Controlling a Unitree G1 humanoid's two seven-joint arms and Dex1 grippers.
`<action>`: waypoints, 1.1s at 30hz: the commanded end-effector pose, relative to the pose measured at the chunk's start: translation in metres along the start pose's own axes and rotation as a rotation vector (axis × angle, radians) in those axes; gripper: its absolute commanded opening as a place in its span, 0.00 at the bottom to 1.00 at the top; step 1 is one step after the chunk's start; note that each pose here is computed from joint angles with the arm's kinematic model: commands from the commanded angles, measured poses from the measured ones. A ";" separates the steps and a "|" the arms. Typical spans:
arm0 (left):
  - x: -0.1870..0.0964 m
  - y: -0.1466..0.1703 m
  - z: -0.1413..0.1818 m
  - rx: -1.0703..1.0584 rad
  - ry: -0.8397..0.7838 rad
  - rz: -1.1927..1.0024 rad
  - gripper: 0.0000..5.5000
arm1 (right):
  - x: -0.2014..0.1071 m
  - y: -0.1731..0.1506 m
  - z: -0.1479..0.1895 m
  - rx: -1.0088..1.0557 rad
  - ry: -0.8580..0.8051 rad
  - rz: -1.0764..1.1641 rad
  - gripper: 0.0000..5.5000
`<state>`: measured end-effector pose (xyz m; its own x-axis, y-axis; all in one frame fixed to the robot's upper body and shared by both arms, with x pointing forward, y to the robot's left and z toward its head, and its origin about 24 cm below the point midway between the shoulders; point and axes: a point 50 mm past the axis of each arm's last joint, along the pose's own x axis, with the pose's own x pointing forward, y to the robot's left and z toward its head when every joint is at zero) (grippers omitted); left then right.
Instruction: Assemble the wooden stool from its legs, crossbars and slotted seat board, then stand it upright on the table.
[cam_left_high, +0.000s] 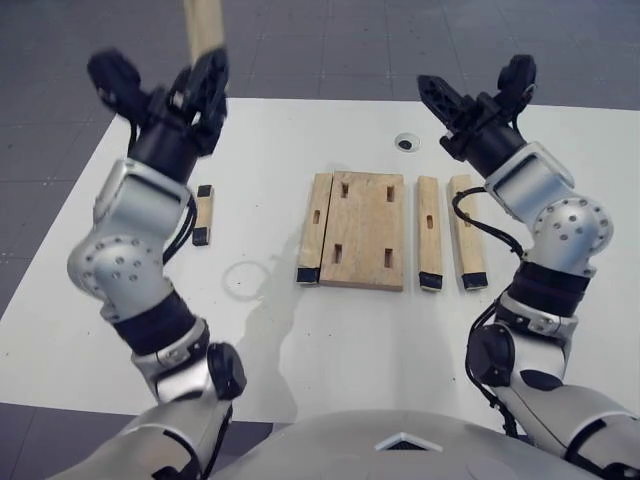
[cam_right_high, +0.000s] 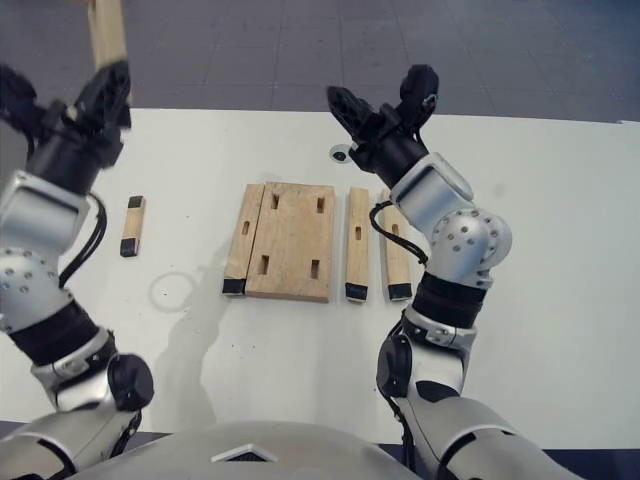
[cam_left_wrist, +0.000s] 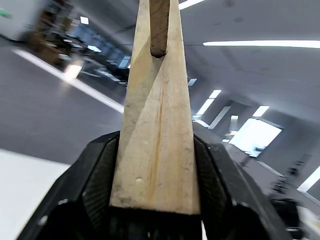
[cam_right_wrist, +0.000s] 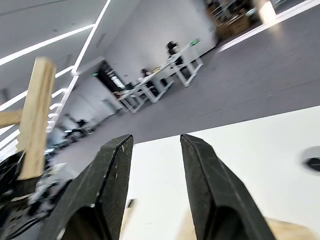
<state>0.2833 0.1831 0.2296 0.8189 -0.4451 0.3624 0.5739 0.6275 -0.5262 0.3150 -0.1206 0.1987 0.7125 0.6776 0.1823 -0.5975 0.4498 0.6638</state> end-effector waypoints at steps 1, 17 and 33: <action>0.015 -0.034 -0.013 -0.209 0.158 -0.376 0.37 | 0.010 0.060 0.027 0.045 0.131 0.502 0.43; 0.013 -0.047 -0.028 -0.304 0.309 -0.531 0.37 | 0.019 0.060 0.023 -0.016 0.273 0.494 0.73; -0.021 -0.024 -0.042 -0.355 0.554 -0.591 0.37 | 0.010 0.054 0.030 0.037 0.405 0.648 0.63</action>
<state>0.2534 0.1494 0.2073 0.2401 -0.9245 0.2962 0.7971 0.0136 -0.6037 0.3058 -0.1066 0.2505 0.0851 0.9580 0.2737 -0.8223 -0.0875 0.5622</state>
